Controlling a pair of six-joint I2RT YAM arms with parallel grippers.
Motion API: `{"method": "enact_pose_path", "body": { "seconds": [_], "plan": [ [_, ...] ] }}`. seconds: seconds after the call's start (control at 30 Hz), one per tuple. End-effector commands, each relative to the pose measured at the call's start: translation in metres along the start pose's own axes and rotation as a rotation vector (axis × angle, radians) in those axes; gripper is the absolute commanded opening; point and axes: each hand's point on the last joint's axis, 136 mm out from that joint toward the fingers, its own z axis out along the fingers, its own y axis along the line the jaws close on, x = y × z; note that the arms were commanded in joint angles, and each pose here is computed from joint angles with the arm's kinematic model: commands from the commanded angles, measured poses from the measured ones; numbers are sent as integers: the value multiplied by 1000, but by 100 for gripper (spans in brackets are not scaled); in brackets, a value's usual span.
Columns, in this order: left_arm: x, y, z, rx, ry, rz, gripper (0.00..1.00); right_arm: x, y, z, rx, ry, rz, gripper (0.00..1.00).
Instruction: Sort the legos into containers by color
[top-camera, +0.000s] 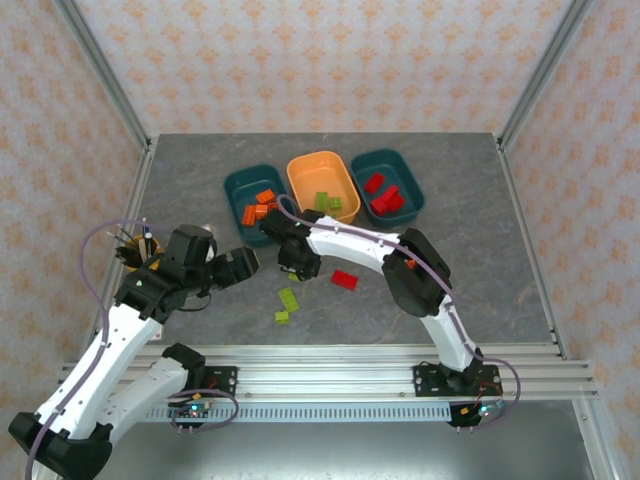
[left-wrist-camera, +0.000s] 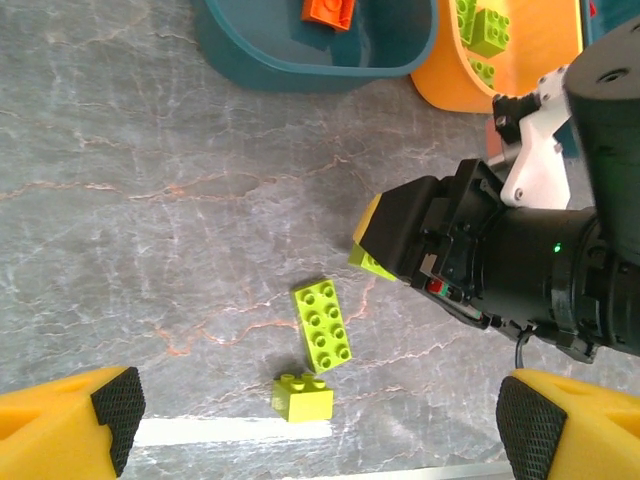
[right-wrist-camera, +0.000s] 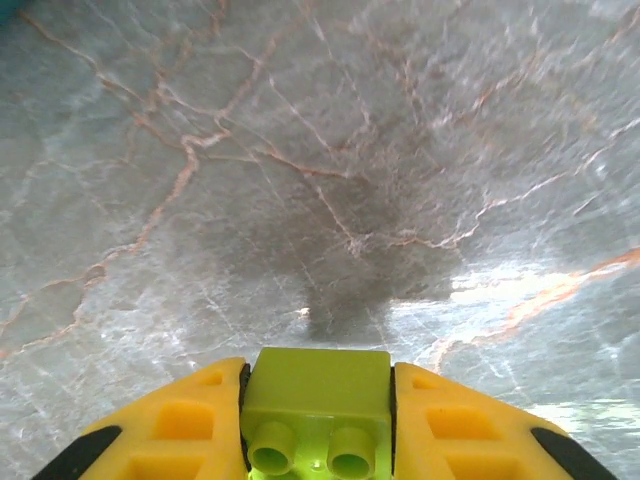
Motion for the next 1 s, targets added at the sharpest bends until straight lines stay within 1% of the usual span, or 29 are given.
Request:
{"method": "enact_pose_path", "body": {
  "seconds": [0.0, 0.1, 0.23, 0.43, 0.53, 0.7, 0.87, 0.97],
  "plan": [
    [-14, -29, -6, 96, -23, 44, 94, -37, -15, -58, 5, -130, -24, 24],
    [-22, -47, -4, 136, -22, 65, 94, -73, -27, -85, -12, -196, 1, 25],
    [-37, -69, 3, 164, -28, 84, 94, -124, -34, -97, -58, -235, 46, 25],
    [-59, -91, 20, 170, -42, 89, 94, -192, -22, -83, -114, -255, 41, 25],
    [-69, -97, 29, 159, -50, 87, 94, -216, -7, -70, -163, -255, 28, 25],
    [-80, -105, 46, 149, -52, 78, 94, -241, 5, -35, -205, -225, 50, 26],
    [-85, -107, 58, 126, -46, 84, 94, -245, 31, -7, -330, -171, 39, 26],
    [-85, -106, 63, 116, -34, 91, 94, -246, 32, 2, -327, -166, 44, 28]
  ]
}}
